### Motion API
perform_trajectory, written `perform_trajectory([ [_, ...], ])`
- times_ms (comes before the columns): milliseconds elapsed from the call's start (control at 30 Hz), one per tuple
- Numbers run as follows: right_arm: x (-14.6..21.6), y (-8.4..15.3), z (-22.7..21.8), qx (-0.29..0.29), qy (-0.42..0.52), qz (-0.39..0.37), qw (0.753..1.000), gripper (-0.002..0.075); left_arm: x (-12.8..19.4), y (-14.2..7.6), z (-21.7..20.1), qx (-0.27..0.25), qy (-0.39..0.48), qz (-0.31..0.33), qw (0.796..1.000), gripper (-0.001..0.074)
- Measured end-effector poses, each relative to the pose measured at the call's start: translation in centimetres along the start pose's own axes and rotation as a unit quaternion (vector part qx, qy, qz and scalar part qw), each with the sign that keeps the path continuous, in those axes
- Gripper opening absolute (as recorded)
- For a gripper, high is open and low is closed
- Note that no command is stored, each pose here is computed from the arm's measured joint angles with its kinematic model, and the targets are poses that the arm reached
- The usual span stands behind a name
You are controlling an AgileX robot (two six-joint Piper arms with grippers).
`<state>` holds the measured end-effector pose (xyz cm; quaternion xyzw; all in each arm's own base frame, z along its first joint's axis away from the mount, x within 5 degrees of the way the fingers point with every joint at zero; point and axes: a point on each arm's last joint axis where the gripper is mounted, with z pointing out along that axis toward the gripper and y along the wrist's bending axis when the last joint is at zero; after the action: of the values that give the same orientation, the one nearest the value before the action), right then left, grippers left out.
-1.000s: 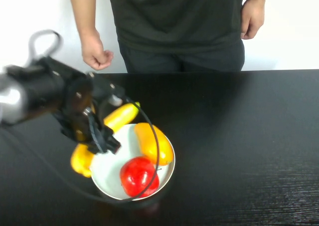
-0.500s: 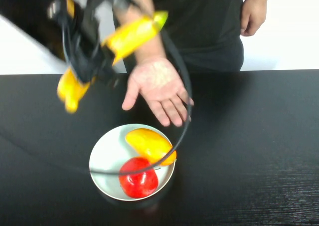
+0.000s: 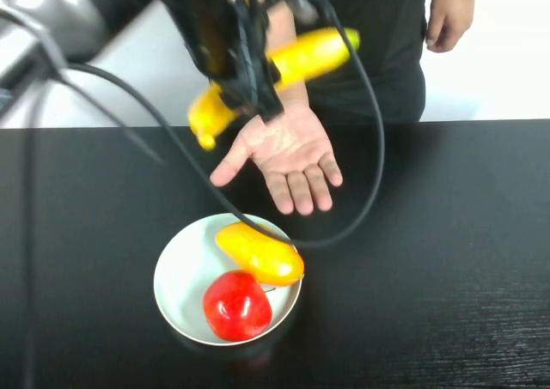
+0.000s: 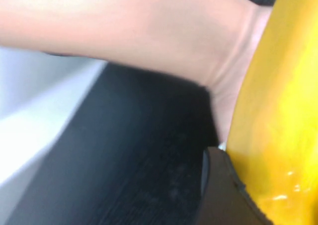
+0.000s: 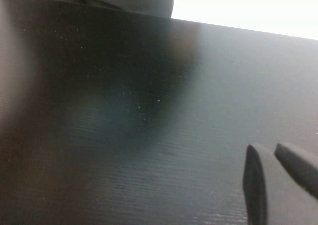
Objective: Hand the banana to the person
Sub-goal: Hand the grabbed banana to the person
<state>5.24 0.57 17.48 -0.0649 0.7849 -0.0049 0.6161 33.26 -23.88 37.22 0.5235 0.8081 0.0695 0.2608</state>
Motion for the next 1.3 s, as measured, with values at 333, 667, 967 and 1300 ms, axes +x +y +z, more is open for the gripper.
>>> perform_trajectory([
  [333, 0.0, 0.0, 0.0, 0.0, 0.0, 0.0, 1.0, -0.0009, -0.5, -1.2, 5.2, 0.044, 0.038, 0.026, 0.998, 0.0317],
  [667, 0.0, 0.0, 0.0, 0.0, 0.0, 0.0, 1.0, -0.0009, -0.7, -1.7, 6.4, 0.064, 0.038, 0.02, 0.997, 0.0383],
  [967, 0.0, 0.0, 0.0, 0.0, 0.0, 0.0, 1.0, -0.0009, -0.7, -1.6, 6.1, 0.061, 0.036, 0.02, 0.997, 0.0505],
  [1300, 0.0, 0.0, 0.0, 0.0, 0.0, 0.001, 1.0, -0.0009, -0.9, -1.5, -1.7, 0.021, -0.034, 0.02, 0.999, 0.0488],
])
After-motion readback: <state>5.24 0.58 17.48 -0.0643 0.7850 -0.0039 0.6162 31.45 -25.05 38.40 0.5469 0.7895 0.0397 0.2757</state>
